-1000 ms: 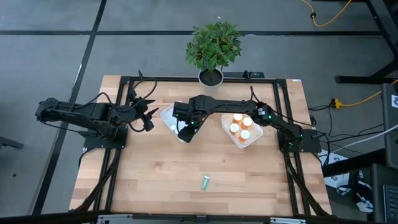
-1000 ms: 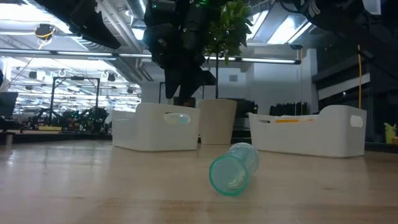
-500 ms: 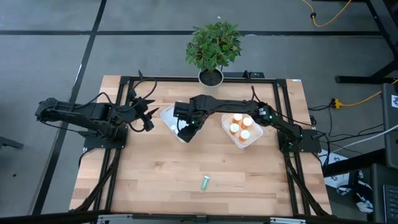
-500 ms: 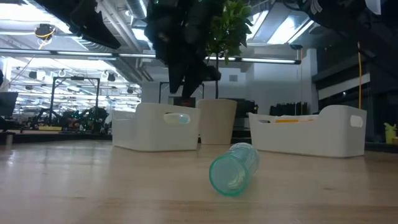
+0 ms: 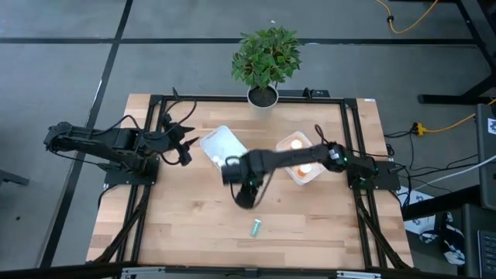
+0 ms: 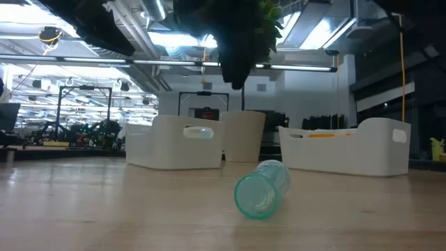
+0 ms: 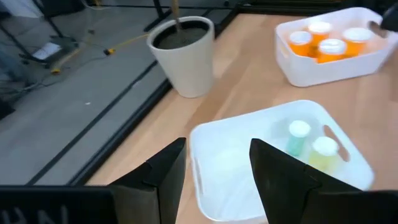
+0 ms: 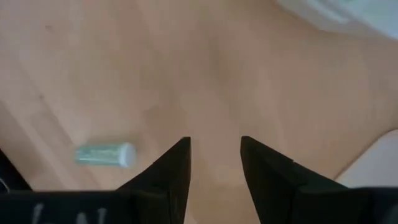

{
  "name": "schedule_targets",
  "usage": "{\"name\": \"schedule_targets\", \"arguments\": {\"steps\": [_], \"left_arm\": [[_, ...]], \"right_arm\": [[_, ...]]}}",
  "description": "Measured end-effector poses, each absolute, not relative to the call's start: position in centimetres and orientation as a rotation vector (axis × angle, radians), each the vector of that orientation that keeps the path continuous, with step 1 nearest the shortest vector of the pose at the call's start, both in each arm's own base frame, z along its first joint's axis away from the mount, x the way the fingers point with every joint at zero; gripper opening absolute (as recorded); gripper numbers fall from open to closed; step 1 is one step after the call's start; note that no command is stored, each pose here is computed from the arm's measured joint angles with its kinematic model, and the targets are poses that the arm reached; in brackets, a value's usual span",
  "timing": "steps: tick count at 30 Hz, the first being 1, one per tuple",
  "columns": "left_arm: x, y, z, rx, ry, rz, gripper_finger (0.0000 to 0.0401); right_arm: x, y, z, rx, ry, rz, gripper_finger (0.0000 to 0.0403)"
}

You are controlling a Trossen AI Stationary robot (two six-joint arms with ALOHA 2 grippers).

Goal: Pick and place medicine bottles into bin by pill shape (circle, oval)
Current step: Put the blue pill bottle into the left white bin

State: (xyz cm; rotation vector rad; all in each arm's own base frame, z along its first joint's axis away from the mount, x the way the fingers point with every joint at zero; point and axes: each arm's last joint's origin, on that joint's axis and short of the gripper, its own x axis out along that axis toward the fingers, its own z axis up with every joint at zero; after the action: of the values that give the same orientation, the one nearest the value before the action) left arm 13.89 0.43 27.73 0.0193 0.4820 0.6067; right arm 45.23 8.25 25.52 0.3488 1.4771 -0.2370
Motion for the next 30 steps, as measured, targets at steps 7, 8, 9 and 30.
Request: {"name": "schedule_targets", "arguments": {"steps": [7, 8, 9, 30], "left_arm": [[14.0, 0.2, 27.6, -0.007, 0.5, 0.517, 0.0171], [14.0, 0.2, 27.6, -0.009, 0.501, 0.511, 0.0171], [14.0, 0.2, 27.6, -0.011, 0.502, 0.504, 0.0171], [13.9, -1.0, 27.5, -0.012, 0.506, 0.422, 0.0171]], "right_arm": [[44.4, 15.1, 25.7, 0.416, 1.355, -0.308, 0.0142], [44.3, 16.0, 25.7, 0.442, 1.332, -0.327, 0.0142], [44.1, 16.8, 25.7, 0.475, 1.312, -0.35, 0.0142], [40.8, 25.5, 19.2, 1.137, 1.161, -0.836, 0.0142]]}}
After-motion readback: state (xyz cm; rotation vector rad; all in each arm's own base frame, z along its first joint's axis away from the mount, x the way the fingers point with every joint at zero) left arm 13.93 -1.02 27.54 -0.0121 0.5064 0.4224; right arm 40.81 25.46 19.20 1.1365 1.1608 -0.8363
